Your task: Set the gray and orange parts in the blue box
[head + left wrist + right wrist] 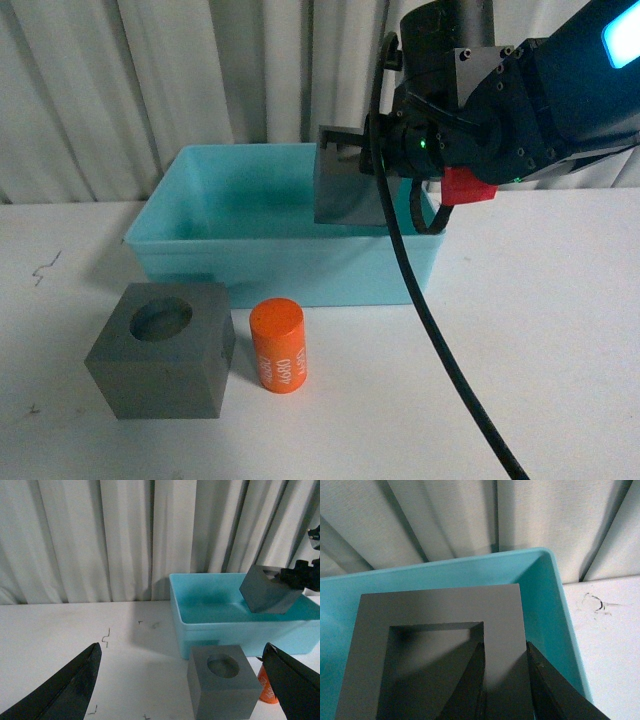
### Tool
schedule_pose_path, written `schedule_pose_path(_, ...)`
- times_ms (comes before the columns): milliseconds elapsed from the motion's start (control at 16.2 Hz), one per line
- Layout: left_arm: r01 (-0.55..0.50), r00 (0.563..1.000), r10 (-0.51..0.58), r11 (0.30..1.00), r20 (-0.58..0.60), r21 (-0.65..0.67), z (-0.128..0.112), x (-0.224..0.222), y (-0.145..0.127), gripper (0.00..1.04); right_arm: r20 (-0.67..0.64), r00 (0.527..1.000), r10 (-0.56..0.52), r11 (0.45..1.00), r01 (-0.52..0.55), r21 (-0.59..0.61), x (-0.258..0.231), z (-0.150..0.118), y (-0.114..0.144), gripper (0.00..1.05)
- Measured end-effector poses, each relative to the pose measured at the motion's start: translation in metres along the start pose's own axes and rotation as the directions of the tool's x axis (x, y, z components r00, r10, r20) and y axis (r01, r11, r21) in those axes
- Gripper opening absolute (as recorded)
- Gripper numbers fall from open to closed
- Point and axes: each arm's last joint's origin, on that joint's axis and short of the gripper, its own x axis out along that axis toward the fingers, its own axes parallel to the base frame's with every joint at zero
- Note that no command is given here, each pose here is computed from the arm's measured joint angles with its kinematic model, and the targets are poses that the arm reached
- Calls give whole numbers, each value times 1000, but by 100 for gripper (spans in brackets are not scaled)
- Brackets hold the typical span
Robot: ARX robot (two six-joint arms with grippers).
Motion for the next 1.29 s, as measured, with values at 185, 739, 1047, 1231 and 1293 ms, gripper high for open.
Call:
schedule_pose_path(185,0,1000,0,1000,0,0,0,0,0,98,-14,1000,-16,1000,16,-3,0,-2,0,18)
schedule_pose_path(739,0,1000,0,1000,0,0,0,0,0,98,15,999,-38,999,38,4,-3,0,-2,71)
schedule_pose_path(1047,0,1000,0,1000,0,0,0,0,0,98,228,973,-23,999,13,49,-63,63,-6,98)
schedule_pose_path(1231,0,1000,0,1000,0,0,0,0,0,98,375,924,-67,996,39,80,-163,105,-25,98)
schedule_pose_path(1293,0,1000,0,1000,0,0,0,0,0,98,355,928,-111,992,79,101,-193,99,-34,98)
